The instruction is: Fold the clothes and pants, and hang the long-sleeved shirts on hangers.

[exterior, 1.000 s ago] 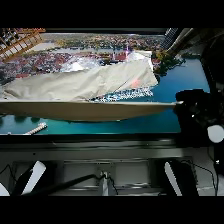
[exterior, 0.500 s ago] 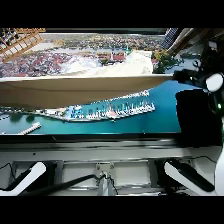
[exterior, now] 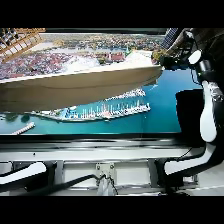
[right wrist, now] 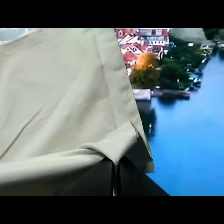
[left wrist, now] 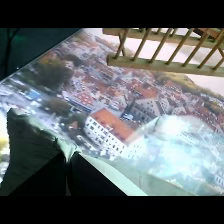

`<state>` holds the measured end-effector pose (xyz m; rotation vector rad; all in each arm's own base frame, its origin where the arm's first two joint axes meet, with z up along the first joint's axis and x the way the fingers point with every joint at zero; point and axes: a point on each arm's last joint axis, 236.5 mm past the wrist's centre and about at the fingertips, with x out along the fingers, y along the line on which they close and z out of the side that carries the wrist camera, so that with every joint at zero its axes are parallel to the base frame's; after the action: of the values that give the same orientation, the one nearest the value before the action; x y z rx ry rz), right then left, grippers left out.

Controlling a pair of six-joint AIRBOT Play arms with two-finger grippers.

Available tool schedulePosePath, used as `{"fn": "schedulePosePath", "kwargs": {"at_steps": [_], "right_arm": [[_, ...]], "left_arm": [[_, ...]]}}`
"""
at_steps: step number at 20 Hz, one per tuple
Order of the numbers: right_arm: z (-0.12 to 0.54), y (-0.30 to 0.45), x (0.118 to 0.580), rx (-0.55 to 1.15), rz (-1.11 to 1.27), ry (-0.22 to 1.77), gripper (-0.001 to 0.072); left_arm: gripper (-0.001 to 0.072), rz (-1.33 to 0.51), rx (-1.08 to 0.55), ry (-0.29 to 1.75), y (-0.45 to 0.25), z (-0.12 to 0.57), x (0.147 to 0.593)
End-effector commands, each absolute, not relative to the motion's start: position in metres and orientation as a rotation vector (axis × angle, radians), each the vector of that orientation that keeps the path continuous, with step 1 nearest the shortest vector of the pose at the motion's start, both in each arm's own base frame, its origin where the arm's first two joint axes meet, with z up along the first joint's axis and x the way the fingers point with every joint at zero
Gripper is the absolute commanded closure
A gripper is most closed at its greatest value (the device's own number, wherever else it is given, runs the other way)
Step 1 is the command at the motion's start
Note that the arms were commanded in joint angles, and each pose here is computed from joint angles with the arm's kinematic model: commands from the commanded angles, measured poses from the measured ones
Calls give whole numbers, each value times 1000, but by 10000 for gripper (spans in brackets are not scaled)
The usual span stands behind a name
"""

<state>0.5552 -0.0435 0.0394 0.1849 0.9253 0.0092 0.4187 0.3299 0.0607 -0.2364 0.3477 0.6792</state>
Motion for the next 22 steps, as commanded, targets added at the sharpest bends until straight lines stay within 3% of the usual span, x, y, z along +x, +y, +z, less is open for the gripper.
{"fn": "schedulePosePath", "kwargs": {"at_steps": [1,6,13,14,15,16,17,18,22], "right_arm": [[33,-54,572,183,-23,952,696],[59,-66,611,150,-54,780,695],[-14,-69,645,234,-87,839,692],[-21,-71,653,261,-101,826,655],[-24,-71,662,291,-110,794,500],[-22,-71,671,318,-108,748,244],[-16,-71,678,345,-113,704,130],[-9,-73,683,387,-130,672,130],[1,-70,676,427,-139,690,138]], "left_arm": [[703,651,-214,280,333,55,443],[702,622,-206,268,335,46,471],[702,553,-198,279,315,30,516],[702,541,-197,280,310,28,522],[700,533,-207,286,306,25,529],[618,529,-228,302,301,19,533],[244,528,-263,320,295,13,536],[89,530,-305,348,289,6,536],[87,517,-329,507,269,-14,523]]}}
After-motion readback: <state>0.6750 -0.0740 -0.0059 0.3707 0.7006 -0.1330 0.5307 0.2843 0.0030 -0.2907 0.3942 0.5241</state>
